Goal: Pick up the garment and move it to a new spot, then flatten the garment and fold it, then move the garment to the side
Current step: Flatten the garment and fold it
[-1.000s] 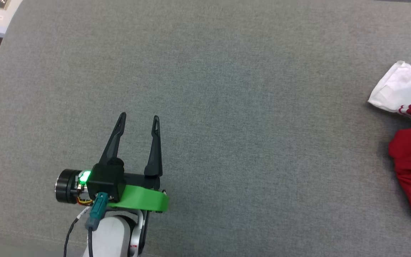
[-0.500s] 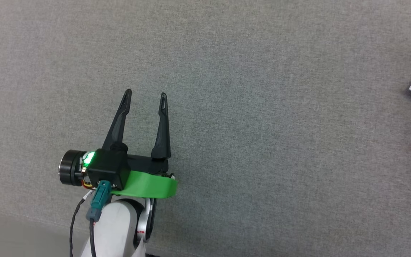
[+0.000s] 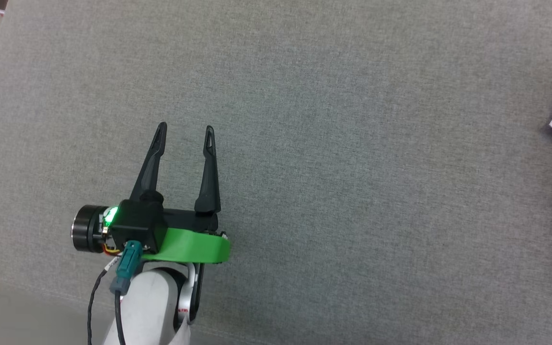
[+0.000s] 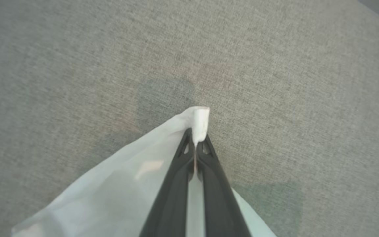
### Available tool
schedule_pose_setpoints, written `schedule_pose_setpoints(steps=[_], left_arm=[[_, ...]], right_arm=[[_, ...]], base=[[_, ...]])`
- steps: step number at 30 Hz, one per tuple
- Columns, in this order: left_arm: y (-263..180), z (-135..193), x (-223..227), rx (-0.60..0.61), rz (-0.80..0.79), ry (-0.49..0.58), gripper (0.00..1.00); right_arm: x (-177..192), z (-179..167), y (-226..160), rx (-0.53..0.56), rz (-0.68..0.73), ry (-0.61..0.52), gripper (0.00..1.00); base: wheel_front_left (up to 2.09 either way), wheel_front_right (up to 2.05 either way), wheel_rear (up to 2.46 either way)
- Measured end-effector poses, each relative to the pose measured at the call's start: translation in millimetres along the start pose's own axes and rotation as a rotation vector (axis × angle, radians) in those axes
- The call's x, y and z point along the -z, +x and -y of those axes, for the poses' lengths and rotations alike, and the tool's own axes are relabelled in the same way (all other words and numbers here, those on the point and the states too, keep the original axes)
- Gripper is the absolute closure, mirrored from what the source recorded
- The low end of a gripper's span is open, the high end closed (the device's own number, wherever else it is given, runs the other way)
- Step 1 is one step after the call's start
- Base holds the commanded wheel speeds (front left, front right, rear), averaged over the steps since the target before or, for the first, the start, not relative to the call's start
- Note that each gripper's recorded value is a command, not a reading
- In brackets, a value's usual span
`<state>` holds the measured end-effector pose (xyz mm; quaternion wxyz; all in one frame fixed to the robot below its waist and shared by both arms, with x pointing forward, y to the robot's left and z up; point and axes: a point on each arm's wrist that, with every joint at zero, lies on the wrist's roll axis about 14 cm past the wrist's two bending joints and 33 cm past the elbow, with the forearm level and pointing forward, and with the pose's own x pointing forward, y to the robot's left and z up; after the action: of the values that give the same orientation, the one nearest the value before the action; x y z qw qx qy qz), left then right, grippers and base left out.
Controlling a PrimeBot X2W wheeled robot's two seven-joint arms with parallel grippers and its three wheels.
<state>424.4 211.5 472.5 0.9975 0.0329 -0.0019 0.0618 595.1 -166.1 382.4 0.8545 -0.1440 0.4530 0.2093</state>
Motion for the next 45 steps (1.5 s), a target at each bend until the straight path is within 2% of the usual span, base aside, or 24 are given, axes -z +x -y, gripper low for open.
schedule_pose_setpoints(steps=[6, 14, 18, 21, 25, 33, 36, 40, 45], left_arm=[[-8.2, -4.2, -17.2, -0.006, 0.042, -0.004, 0.0], [-25.5, -7.9, -33.9, -0.01, 0.079, -0.004, 0.0], [-30.6, -9.0, -43.0, -0.008, 0.104, -0.009, 0.0], [-32.2, -9.3, -49.0, -0.008, 0.121, -0.009, 0.0], [-34.9, -9.4, -50.9, -0.008, 0.124, -0.008, 0.0], [-39.0, -18.3, -46.9, -0.045, 0.105, -0.013, 0.0], [-36.8, -21.6, -46.9, -0.06, 0.104, -0.017, 0.0], [-35.3, -24.2, -42.6, -0.076, 0.088, -0.02, 0.0], [-32.4, -27.3, -34.0, -0.096, 0.061, -0.013, 0.0]], right_arm=[[-54.7, -9.5, -45.8, -0.015, 0.272, -0.033, 1.0], [-114.2, -23.3, -132.2, -0.025, 0.587, -0.114, 1.0], [-128.8, -38.1, -166.6, -0.047, 0.675, -0.164, 1.0], [-133.4, -52.7, -176.9, -0.071, 0.7, -0.201, 1.0], [-138.6, -89.7, -170.2, -0.157, 0.706, -0.251, 1.0], [-143.9, -207.6, -137.9, -0.418, 0.641, -0.429, 1.0], [-132.6, -256.2, -119.8, -0.527, 0.577, -0.503, 1.0], [-105.3, -304.8, -95.8, -0.642, 0.472, -0.593, 1.0], [-82.4, -341.4, -71.7, -0.739, 0.391, -0.628, 1.0]], base=[[0.0, 0.0, 0.0], [0.0, 0.0, 0.0], [0.0, 0.0, 0.0], [0.0, 0.0, 0.0], [0.0, 0.0, 0.0], [0.0, 0.0, 0.0], [0.0, 0.0, 0.0], [0.0, 0.0, 0.0], [0.0, 0.0, 0.0]])
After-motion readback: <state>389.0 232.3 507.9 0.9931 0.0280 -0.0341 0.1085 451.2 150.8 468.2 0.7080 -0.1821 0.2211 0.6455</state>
